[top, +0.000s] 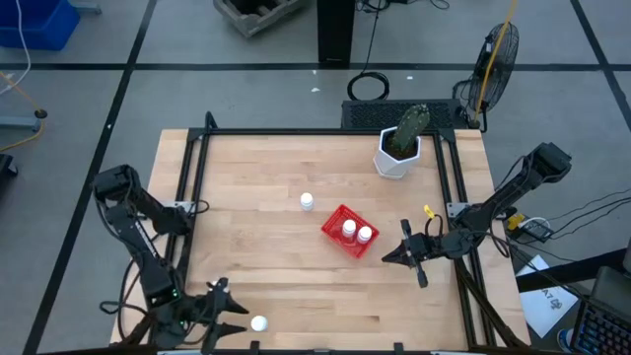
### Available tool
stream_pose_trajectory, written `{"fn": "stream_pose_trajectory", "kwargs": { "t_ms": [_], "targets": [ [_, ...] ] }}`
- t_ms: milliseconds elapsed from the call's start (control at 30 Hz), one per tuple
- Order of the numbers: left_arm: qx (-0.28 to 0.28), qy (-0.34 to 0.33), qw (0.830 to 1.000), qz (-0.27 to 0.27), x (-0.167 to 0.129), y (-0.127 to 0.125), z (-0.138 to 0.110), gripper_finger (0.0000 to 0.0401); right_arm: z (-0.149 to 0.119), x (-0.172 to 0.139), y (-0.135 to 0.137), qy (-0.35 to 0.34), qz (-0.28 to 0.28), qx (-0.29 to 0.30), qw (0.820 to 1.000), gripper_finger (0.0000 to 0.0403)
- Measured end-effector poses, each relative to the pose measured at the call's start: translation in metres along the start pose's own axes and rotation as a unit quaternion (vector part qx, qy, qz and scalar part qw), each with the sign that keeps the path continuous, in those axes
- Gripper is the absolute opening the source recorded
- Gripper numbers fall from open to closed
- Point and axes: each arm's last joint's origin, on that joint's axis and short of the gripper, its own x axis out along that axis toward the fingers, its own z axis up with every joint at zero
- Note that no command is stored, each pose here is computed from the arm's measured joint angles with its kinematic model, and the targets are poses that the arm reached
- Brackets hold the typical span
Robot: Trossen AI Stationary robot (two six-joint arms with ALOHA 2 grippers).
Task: Pick and place pill bottles into a basket
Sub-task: Put the white pill bottle into the red bin
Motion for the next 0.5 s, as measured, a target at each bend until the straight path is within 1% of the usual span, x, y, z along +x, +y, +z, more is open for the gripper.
{"fn": "stream_pose_trajectory", "kwargs": {
  "t_ms": [167,300,433,500],
  "targets": [
    [0.036,0.035,0.998,0.023,-0.002,0.007,-0.007,0.0216,0.000,0.000,0.000,0.000,0.000,-0.002,1.000,0.0000],
    [0.047,0.040,0.998,0.030,-0.002,0.009,-0.008,0.0216,0.000,0.000,0.000,0.000,0.000,-0.003,1.000,0.0000],
    [0.079,0.052,0.995,0.036,0.001,0.011,-0.013,0.0216,0.000,0.000,0.000,0.000,0.000,-0.003,1.000,0.0000],
    [0.081,0.056,0.994,0.041,0.004,0.012,-0.016,0.0216,0.000,0.000,0.000,0.001,0.000,-0.002,1.000,0.0000]
  ]
}}
